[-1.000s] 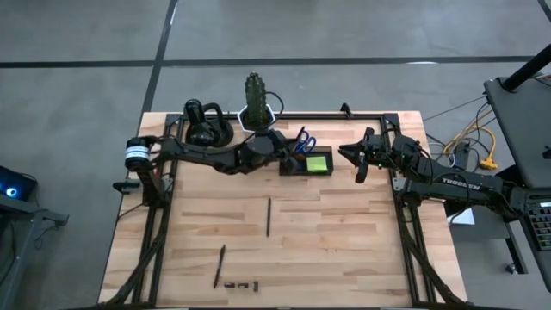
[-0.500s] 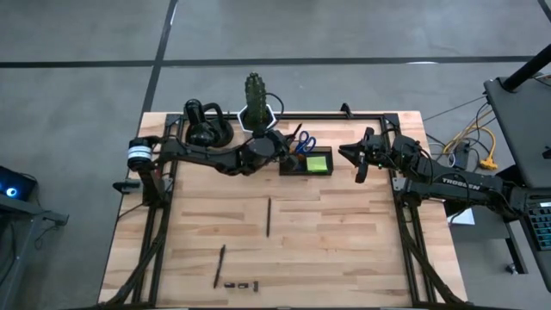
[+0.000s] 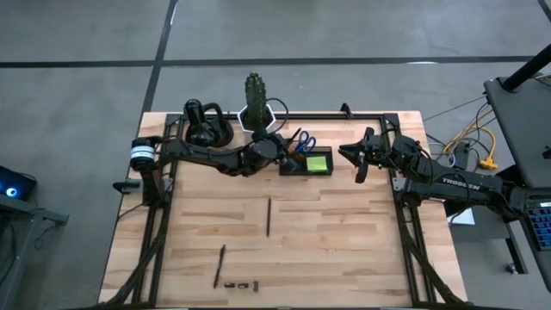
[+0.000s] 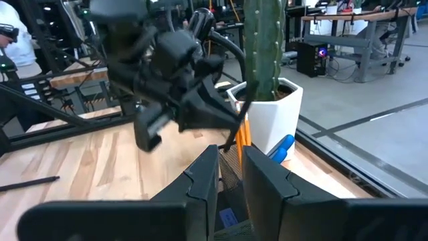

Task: Pick and place office supplies into organizer
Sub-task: Put the middle pen into the left section of the desk organizer, then put the top pen into the left section of the desk organizer

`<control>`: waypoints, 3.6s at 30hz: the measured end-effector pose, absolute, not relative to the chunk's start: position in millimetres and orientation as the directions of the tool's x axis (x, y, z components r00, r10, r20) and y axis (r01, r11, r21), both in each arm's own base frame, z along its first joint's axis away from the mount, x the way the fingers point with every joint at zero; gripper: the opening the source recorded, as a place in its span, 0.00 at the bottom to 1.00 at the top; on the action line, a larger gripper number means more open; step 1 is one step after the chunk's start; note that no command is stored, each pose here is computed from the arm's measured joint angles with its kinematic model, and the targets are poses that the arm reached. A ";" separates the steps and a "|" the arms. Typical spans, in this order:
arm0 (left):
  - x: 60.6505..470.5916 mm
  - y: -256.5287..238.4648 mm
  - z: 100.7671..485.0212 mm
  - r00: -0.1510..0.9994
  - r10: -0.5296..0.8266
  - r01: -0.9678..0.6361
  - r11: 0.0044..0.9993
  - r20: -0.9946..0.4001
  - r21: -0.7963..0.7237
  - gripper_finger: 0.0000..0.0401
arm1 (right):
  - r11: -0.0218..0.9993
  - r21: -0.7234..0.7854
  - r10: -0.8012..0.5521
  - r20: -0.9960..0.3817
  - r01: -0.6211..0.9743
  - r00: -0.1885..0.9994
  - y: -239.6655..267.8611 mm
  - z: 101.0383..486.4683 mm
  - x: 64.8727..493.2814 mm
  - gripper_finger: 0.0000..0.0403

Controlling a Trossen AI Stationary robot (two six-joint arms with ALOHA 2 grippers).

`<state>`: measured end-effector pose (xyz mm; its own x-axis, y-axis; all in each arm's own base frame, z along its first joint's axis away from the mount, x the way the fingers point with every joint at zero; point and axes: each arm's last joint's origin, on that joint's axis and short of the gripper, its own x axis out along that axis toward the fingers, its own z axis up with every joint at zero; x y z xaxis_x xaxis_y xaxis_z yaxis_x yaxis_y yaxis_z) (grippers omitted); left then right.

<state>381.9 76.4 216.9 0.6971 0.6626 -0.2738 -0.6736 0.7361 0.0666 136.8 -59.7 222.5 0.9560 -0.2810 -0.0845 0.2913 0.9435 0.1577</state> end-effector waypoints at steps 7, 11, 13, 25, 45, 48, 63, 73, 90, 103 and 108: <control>389.0 77.5 201.7 0.691 0.659 -0.685 0.728 -0.297 0.023 0.04 | 0.943 0.159 -0.281 -0.084 0.292 0.956 -59.7 222.6 136.8 0.14; 388.7 77.5 200.7 0.688 0.659 -0.691 0.723 -0.303 0.004 0.04 | 0.941 0.170 -0.281 -0.085 0.291 0.956 -59.6 222.5 136.8 0.14; 388.5 77.4 201.6 0.689 0.659 -0.691 0.723 -0.301 0.003 0.04 | 0.941 0.171 -0.280 -0.085 0.291 0.956 -59.6 222.5 136.8 0.14; 388.4 77.2 202.3 0.694 0.654 -0.686 0.728 -0.301 0.000 0.07 | 0.942 0.169 -0.280 -0.085 0.291 0.956 -59.6 222.4 136.8 0.14; 389.8 63.4 235.9 0.815 0.528 -0.559 0.824 -0.237 -0.089 0.32 | 0.942 0.170 -0.279 -0.088 0.291 0.956 -59.5 222.1 136.8 0.14; 386.1 53.1 253.9 0.894 0.396 -0.427 0.894 -0.208 -0.135 0.32 | 0.942 0.170 -0.279 -0.089 0.291 0.956 -59.6 222.1 136.8 0.14; 349.7 -1.3 296.0 0.951 0.087 -0.199 0.907 -0.295 -0.372 0.32 | 0.942 0.169 -0.280 -0.089 0.291 0.956 -59.6 222.0 136.8 0.14; 335.5 -4.4 273.3 0.834 -0.007 -0.480 0.484 -0.552 -0.731 0.27 | 0.942 0.166 -0.280 -0.089 0.291 0.956 -59.6 222.1 136.8 0.14; 326.3 -19.4 276.2 0.545 -0.240 -0.811 0.090 -0.803 -0.578 0.10 | 0.947 0.135 -0.281 -0.089 0.291 0.956 -59.7 222.1 136.8 0.14; 377.0 -20.9 252.7 0.537 -0.208 -0.762 0.295 -0.817 -0.576 0.03 | 0.945 0.136 -0.286 -0.108 0.299 0.952 -60.7 219.4 138.6 0.14; 378.3 -22.9 242.9 0.513 -0.272 -0.764 0.289 -0.814 -0.577 0.03 | 0.943 0.141 -0.286 -0.110 0.300 0.952 -60.8 219.1 138.8 0.14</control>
